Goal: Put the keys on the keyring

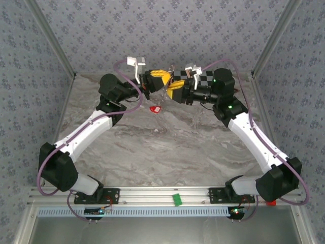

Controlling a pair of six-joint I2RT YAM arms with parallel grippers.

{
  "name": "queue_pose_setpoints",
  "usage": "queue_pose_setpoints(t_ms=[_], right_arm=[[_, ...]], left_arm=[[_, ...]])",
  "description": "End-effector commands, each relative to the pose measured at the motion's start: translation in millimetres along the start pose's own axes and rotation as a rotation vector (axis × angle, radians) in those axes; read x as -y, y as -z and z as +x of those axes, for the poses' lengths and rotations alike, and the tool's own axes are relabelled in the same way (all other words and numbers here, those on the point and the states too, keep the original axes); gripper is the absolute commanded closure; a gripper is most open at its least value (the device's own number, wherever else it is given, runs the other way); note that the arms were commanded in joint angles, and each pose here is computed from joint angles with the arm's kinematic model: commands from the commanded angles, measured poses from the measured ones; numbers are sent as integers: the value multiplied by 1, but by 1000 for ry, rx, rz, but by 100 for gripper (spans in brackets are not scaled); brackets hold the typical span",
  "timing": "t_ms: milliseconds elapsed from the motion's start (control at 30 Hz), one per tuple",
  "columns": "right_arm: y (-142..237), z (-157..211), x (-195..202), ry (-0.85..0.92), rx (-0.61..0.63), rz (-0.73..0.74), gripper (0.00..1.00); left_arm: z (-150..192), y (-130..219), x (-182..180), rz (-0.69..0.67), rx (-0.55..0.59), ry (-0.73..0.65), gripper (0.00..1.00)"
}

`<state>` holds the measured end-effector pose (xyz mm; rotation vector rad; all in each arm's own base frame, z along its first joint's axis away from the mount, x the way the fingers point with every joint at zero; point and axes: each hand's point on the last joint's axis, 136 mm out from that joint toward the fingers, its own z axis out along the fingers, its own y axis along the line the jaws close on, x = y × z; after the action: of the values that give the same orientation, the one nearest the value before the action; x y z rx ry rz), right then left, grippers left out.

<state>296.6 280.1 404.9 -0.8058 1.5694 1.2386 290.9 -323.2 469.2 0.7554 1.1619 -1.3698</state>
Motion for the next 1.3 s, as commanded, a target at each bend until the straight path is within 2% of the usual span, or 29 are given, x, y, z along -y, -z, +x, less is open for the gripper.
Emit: queue_pose_setpoints(t_ms=[0,400,733,900,1267], right_arm=[[1,-15,-4,64,29,22,59],[14,-25,2,147,97,146,60],[15,-28,-4,148,116,104,84],[14,-28,-7,142,114,76,100],[21,-34,-11,176,83,72,100]], left_arm=[[-17,-2,16,43,51,-41,100],[-12,-3,11,32,34,-28,100],[-10,-4,10,31,26,-22,100],[-10,-3,10,30,23,-22,100],[-2,-5,9,38,-11,-12,100]])
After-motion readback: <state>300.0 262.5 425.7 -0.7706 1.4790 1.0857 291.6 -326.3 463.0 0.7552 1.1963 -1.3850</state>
